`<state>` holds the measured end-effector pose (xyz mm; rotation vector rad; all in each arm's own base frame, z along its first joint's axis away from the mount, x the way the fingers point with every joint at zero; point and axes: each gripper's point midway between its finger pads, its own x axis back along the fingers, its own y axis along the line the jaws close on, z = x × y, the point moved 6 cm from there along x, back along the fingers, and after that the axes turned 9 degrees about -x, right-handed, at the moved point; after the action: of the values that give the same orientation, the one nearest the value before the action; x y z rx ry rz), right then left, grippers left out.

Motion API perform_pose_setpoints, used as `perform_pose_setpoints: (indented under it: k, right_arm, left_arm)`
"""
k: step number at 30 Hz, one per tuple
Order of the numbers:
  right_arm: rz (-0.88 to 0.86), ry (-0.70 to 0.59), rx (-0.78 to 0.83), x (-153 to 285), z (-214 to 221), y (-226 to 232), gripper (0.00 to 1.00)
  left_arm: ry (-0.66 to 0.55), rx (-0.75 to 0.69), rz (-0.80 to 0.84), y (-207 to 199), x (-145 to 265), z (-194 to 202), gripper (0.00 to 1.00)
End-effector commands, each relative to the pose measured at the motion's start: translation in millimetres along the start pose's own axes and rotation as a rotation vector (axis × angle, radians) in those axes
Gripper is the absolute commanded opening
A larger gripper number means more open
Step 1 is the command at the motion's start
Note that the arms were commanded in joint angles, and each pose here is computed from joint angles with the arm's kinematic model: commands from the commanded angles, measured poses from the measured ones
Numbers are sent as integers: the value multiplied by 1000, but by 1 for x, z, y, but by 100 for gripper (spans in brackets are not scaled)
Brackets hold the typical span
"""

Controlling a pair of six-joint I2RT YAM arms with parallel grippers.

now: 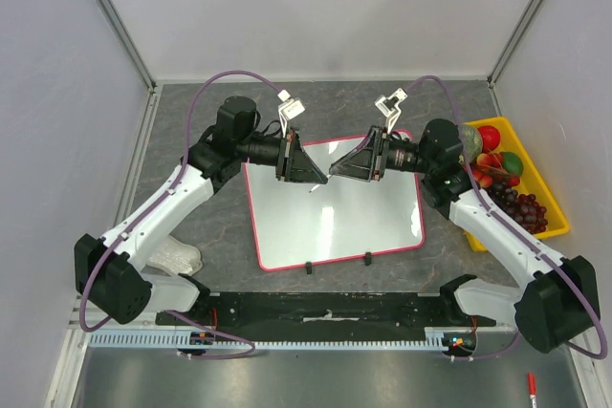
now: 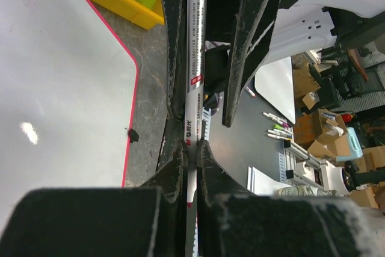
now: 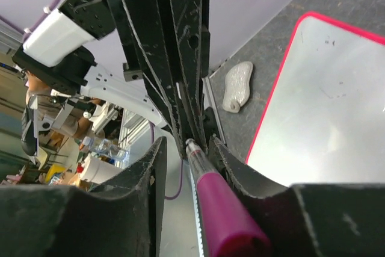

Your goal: Write a sentence on the whiteboard

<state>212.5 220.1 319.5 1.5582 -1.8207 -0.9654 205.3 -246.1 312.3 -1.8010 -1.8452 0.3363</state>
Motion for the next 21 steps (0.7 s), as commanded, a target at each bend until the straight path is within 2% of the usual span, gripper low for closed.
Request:
perform_pose_setpoints:
  k: [1,10,21]
  right_arm:
    - [-8,40,38,-2,4,5,39]
    - [29,14,57,2,1,8,42]
    - [42,-18,58,6,-4,10,39]
  left_arm:
    - [-16,-63,17,-10,5,-6,2]
    - [0,-61,20,-12,7,-1,2]
    - [6,-58,20,-14,9,4,2]
